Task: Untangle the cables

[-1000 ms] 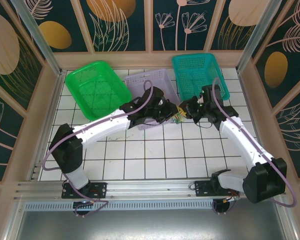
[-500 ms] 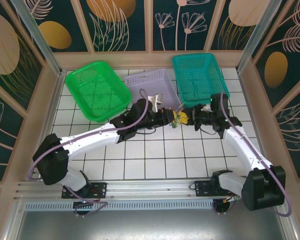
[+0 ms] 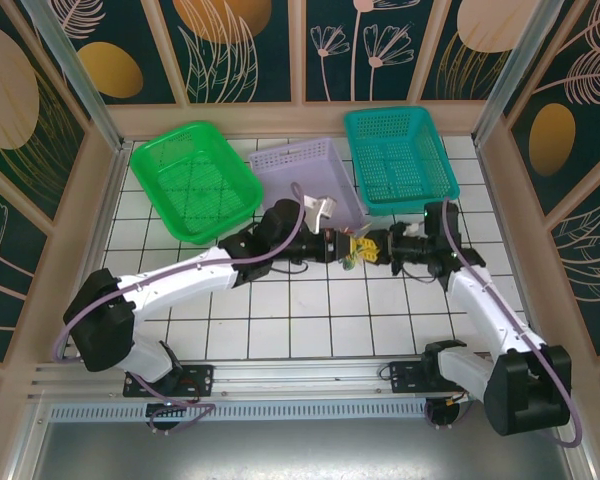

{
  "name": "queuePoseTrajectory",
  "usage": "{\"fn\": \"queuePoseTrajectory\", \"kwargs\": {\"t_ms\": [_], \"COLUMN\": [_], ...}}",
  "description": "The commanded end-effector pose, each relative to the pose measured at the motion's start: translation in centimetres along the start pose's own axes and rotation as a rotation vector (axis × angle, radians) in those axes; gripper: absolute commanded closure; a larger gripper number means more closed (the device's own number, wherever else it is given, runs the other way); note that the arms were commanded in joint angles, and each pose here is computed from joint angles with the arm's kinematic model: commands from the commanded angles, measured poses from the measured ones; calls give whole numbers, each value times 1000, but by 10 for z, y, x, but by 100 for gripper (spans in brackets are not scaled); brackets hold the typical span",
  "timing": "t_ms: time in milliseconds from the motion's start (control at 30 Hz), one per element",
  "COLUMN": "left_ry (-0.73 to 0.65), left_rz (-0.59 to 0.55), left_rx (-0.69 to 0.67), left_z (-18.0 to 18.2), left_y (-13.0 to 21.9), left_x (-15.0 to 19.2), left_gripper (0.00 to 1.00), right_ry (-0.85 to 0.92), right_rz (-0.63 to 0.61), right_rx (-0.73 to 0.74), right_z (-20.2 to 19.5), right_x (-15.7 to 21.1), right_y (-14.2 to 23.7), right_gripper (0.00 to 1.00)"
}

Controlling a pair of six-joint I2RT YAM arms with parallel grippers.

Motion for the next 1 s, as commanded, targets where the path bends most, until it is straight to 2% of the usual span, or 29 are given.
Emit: {"fn": "queuePoseTrajectory", "kwargs": {"t_ms": [0, 100, 200, 333, 400, 500, 567, 600, 633, 767, 867, 967], "left_ry": [-79, 22, 50, 16, -30, -88, -118, -129, -145, -184, -200, -198], "left_rz": [-137, -106, -81, 42, 104, 166, 207, 218, 235, 303, 333, 353], "left_rx": [191, 194, 227, 230, 173, 83, 79, 76, 66, 17, -4, 15], "left_z": [-74, -57, -53, -47, -38, -21, -16, -14, -13, -4, 0, -3], "left_y": [37, 41, 50, 52, 51, 48, 46, 45, 44, 40, 36, 34], "left_x": [-56, -64, -74, -70, -63, -55, -50, -49, -48, -45, -45, -46], "left_gripper": [100, 100, 100, 100, 100, 100, 100, 100, 100, 100, 100, 100], "right_ry": [269, 519, 718, 1155, 1422, 1826, 2123, 2213, 2294, 2517, 2637, 2681], "right_rz": [-413, -568, -663, -799, -899, -987, -952, -912, -863, -779, -652, -594], "right_rx": [197, 197, 235, 234, 161, 81, 129, 168, 271, 453, 508, 551], "right_z": [10, 52, 71, 99, 110, 109, 95, 89, 84, 81, 70, 61], "right_x": [-47, -41, -34, 0, 27, 59, 68, 69, 63, 69, 74, 71], "right_y": [42, 75, 98, 116, 125, 128, 112, 104, 93, 65, 42, 27], "right_gripper": [69, 49, 35, 29, 29, 26, 24, 21, 2, 1, 1, 1]}}
Point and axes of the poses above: each hand's point on the last joint's axis, 136 mm out from that joint toward the fingers, its own y axis back along the fingers, its own z axis along the line the jaws close on, x = y × z, the point moved 3 cm from there along y, back along the fingers, and after that the axes turned 3 degrees about y, right-handed, at the moved point
